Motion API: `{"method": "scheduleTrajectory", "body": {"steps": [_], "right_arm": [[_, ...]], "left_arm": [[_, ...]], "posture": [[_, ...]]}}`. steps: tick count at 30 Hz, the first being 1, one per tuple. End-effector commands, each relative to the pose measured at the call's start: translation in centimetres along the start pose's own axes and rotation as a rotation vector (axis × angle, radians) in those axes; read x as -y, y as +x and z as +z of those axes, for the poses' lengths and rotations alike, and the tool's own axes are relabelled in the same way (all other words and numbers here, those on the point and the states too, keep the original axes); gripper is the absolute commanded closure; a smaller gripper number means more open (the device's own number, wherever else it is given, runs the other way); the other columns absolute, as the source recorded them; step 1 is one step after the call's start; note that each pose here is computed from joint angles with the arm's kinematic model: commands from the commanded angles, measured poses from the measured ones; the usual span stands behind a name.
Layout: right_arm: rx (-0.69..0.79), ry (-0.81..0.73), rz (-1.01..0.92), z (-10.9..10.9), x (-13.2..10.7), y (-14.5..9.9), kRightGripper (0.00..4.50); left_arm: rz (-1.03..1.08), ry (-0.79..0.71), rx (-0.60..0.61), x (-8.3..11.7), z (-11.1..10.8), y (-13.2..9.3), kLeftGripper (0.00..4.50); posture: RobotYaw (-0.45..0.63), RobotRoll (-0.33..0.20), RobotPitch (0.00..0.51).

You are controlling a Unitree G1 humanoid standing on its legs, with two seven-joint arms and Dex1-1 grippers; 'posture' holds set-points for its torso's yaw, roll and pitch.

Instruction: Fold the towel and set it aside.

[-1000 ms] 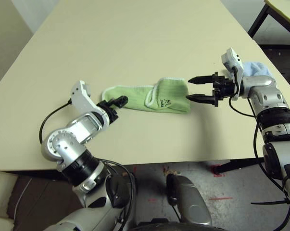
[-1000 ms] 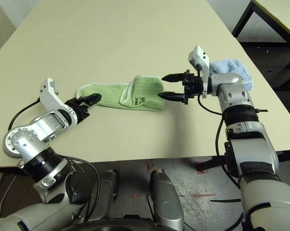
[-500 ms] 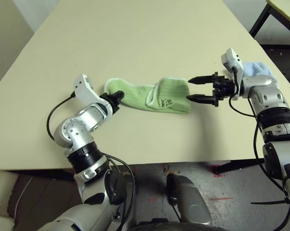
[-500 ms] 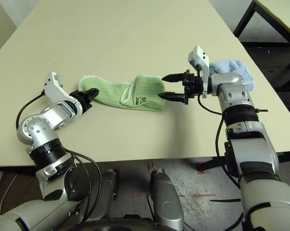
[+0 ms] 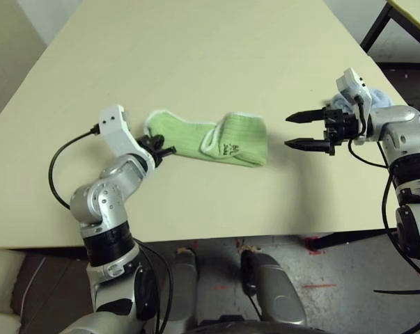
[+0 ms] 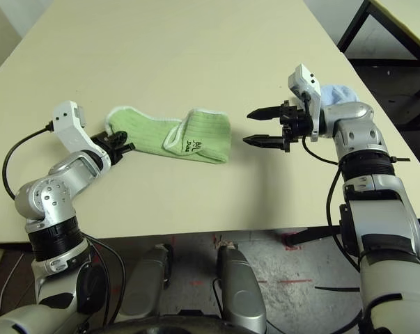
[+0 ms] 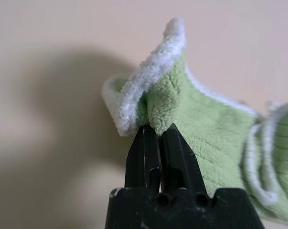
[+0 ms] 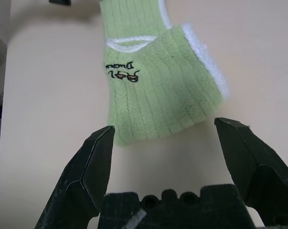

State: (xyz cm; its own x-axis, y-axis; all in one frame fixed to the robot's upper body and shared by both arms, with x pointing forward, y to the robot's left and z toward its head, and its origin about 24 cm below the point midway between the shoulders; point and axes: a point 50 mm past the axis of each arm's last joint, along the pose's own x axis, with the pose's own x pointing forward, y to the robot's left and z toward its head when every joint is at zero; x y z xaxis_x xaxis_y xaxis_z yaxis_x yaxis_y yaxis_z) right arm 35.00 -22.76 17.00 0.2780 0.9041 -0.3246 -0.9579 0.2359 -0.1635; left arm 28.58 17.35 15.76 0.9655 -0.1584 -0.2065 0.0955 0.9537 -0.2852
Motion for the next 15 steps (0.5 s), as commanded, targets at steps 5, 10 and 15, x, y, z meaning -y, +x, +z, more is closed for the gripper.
{"method": "scheduleTrajectory", "body": {"steps": [5, 10, 15], "right_arm": [[-0.022, -0.005, 0.015, -0.4, 0.1, 0.6, 0.0], [-0.015, -0.011, 0.007, -0.3, 0.2, 0.5, 0.0], [0.016, 0.001, -0.017, -0.1, 0.4, -0.7, 0.0]], "left_arm": [[-0.231, 0.2, 0.053, 4.7, 1.2, -0.8, 4.47], [-0.389, 0.294, 0.047, 7.8, 1.7, -0.2, 4.47], [-0.519, 0.348, 0.015, 10.0, 1.8, 0.5, 4.47]], "posture": [[0.17, 0.0, 0.15], [0.17, 0.0, 0.149], [0.16, 0.0, 0.147]]}}
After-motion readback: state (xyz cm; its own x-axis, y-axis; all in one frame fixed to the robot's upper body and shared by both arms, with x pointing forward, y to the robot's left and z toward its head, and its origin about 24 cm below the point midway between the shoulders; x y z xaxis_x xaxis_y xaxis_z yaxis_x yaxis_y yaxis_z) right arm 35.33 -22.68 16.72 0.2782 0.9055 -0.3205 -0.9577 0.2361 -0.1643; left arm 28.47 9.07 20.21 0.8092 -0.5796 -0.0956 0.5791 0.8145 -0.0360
